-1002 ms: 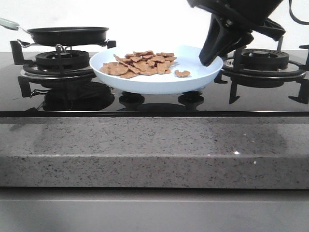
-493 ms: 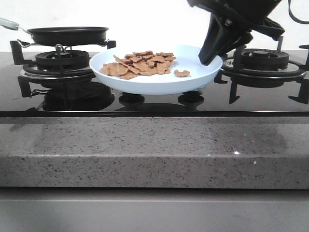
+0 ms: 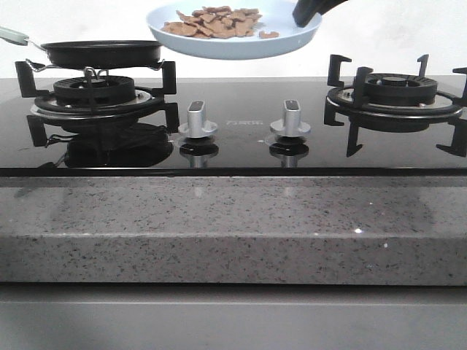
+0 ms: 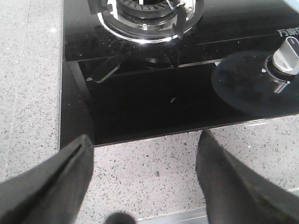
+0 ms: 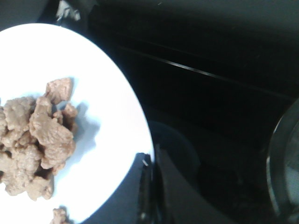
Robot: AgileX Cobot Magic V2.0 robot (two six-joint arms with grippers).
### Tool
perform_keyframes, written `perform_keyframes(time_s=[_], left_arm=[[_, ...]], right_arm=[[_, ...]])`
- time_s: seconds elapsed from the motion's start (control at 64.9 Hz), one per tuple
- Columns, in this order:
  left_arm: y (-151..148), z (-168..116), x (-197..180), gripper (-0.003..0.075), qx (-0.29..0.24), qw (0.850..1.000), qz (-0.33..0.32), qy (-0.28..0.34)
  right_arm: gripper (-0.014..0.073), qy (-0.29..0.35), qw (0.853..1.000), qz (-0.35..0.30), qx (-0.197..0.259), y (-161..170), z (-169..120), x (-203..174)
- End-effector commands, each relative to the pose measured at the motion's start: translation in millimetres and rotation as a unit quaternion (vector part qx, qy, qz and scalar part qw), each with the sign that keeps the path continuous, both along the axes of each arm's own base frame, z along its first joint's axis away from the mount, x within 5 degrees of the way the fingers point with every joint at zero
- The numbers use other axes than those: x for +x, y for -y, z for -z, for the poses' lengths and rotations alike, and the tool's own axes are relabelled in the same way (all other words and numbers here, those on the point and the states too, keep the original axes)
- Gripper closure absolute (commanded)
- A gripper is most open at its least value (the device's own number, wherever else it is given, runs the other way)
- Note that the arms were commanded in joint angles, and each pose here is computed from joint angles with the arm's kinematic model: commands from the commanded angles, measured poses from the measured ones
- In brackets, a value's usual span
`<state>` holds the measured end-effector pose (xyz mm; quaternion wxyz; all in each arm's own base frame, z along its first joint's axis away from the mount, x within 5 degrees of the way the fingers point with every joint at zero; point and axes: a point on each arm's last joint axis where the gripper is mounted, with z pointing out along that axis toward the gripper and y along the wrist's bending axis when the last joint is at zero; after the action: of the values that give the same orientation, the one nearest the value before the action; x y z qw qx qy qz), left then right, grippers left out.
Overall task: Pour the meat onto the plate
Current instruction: 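Carry the plate of meat back between the burners and set it down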
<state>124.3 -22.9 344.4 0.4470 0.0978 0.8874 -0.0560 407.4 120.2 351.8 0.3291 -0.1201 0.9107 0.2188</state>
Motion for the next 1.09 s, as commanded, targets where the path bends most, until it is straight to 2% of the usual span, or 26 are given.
perform_keyframes(time_s=[0.0,0.324,0.509,0.725,0.833,1.033,1.079], left_arm=[[1.4,-12.6,1.9,0.0263,-0.015,0.999,-0.002,0.041],[1.4,-12.6,1.9,0.0263,-0.015,0.999,-0.002,0.041],[1.4,-12.6,1.9,0.0263,-0.015,0.999,-0.002,0.041],[1.4,-12.6,1.9,0.0263,-0.015,0.999,-0.002,0.041],[1.4,-12.6,1.9,0.0263,-0.015,0.999,-0.002,0.041],[1.4,-12.6,1.9,0.0263,-0.015,0.999,-0.002,0.041],[1.4,-12.6,1.9,0.0263,-0.015,0.999,-0.002,0.041]], right_arm=[[0.0708,0.047,0.998,0.013,0.028,5.6,-33.2,5.5],[0.0708,0.031,0.999,0.02,0.022,3.5,2.1,48.7],[0.0708,0.027,0.999,0.029,0.017,3.0,19.9,60.2],[0.0697,0.022,0.999,0.03,0.013,2.9,27.9,64.2],[0.0595,0.023,0.999,0.034,0.005,4.2,28.5,64.4],[0.0326,0.022,0.999,0.033,-0.029,8.6,28.4,62.5],[0.03,0.022,0.999,0.031,-0.033,9.3,25.4,60.2]])
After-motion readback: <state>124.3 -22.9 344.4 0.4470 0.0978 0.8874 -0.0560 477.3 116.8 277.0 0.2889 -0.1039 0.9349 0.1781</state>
